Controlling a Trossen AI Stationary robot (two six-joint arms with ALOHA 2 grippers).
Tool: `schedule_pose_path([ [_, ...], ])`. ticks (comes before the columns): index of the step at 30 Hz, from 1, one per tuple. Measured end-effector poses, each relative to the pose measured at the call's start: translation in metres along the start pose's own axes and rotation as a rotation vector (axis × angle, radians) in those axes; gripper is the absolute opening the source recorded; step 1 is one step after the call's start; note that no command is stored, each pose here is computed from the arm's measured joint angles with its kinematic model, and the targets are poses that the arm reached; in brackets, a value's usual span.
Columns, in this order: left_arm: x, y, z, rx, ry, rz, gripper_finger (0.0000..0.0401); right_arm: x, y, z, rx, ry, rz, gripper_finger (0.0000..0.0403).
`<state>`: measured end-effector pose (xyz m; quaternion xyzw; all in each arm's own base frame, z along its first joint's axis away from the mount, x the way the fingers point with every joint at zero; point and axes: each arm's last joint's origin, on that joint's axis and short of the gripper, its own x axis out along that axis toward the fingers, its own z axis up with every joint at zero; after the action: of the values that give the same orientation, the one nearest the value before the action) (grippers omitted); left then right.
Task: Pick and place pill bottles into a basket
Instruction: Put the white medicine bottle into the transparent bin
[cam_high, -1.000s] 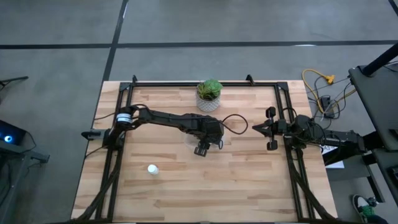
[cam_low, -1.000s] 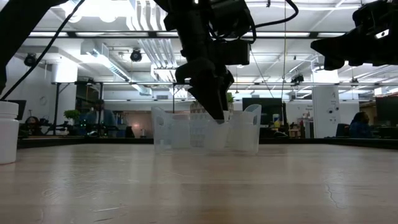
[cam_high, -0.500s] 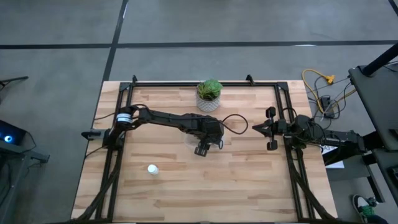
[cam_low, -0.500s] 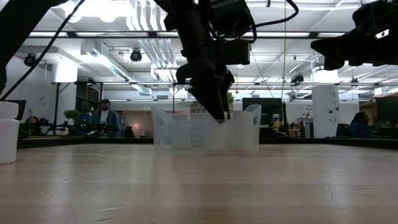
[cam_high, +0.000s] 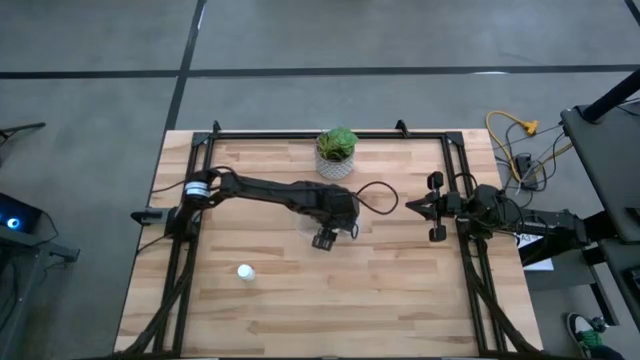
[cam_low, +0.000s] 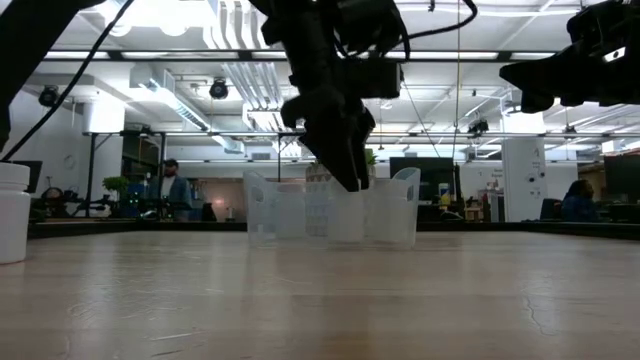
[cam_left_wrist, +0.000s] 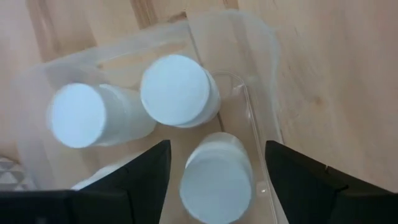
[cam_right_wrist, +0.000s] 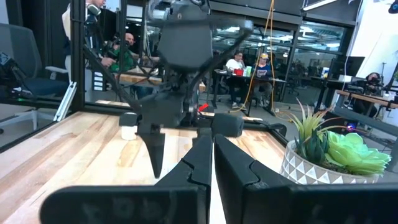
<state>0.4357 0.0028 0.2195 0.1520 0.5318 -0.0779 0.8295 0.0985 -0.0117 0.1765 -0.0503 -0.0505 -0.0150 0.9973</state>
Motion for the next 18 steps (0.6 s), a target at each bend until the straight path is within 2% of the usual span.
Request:
schedule_pose_path([
  [10, -0.047, 0.0, 0.001, -0.031, -0.058, 0.019, 0.0242, 0.0, 0.0, 0.0, 0.0, 0.001, 0.0, 0.0009],
  [13, -0.058, -0.007, -0.007, -0.06, -0.011, 0.0, 0.0242, 0.0, 0.0, 0.0, 0.0, 0.001, 0.0, 0.0009],
  [18, -0.07, -0.033, -0.019, -0.065, 0.087, -0.049, 0.0242, 0.0, 0.0, -0.001, 0.001, 0.009, 0.001, 0.0009],
])
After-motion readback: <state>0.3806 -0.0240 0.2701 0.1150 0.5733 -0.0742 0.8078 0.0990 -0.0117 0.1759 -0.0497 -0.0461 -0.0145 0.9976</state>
